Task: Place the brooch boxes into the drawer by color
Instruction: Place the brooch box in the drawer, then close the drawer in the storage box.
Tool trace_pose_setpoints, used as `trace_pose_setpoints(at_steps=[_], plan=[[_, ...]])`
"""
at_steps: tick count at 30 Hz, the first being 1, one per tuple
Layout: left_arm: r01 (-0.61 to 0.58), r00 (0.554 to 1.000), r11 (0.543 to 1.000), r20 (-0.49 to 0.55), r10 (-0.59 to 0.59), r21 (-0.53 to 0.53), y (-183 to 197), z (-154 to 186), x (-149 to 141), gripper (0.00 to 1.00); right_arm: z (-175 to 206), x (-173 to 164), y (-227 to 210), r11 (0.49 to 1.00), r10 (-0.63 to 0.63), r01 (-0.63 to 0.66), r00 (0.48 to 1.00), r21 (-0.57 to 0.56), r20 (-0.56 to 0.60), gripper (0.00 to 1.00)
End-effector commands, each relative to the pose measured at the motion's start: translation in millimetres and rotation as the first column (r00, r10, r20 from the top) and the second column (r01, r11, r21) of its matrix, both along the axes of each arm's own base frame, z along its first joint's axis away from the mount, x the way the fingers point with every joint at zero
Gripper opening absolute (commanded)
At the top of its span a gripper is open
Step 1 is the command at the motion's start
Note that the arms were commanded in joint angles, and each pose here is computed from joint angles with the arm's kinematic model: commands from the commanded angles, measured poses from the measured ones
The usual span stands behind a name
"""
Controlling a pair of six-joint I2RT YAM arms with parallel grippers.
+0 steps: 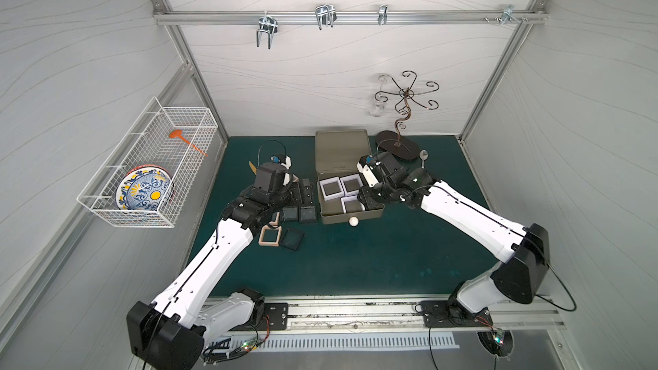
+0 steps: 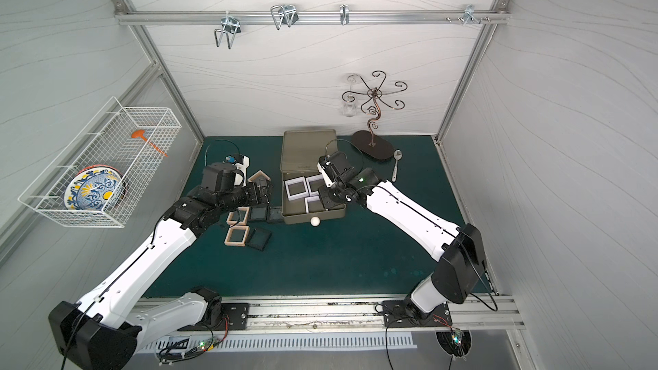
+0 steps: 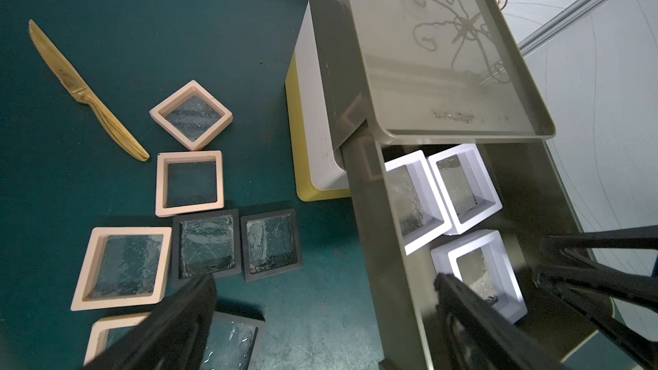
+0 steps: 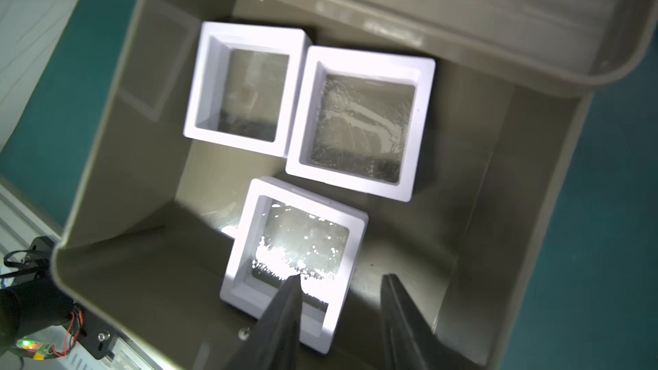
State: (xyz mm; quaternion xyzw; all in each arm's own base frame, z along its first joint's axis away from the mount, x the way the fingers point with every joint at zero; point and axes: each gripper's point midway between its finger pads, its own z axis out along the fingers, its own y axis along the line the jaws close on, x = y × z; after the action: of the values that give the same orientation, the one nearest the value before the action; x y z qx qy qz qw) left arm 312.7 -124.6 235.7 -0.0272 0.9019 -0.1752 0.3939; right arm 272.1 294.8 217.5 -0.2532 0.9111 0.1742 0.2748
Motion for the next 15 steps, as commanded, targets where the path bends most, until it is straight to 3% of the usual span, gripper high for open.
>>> trace_pose_setpoints(at_steps=[1, 5, 7, 8, 11, 15], plan=[[0.007, 0.997, 1.0, 0.076, -0.005, -0.026, -3, 29, 9, 1.0, 48, -11, -7, 0.993, 0.003, -0.021, 0.989, 0.12, 0.145, 0.46], [0.01, 0.997, 1.0, 0.08, -0.009, -0.014, -1, 29, 7, 1.0, 63, -36, -14, 0.963, 0.047, -0.102, 0.975, 0.251, 0.218, 0.42], [0.005, 0.996, 1.0, 0.085, -0.004, -0.006, 1, 29, 7, 1.0, 54, -49, -16, 0.949, 0.062, -0.115, 0.981, 0.294, 0.183, 0.2], [0.001, 0.996, 1.0, 0.086, -0.001, -0.002, 2, 29, 7, 1.0, 46, -55, -16, 0.943, 0.067, -0.112, 0.986, 0.312, 0.152, 0.02], [-0.004, 0.996, 1.0, 0.092, 0.004, 0.005, 4, 30, 6, 1.0, 25, -77, -8, 0.921, 0.118, -0.127, 0.992, 0.368, 0.047, 0.0], [-0.008, 0.995, 1.0, 0.096, 0.007, 0.01, 5, 30, 7, 1.0, -3, -96, -1, 0.919, 0.128, -0.12, 0.992, 0.375, 0.004, 0.0]])
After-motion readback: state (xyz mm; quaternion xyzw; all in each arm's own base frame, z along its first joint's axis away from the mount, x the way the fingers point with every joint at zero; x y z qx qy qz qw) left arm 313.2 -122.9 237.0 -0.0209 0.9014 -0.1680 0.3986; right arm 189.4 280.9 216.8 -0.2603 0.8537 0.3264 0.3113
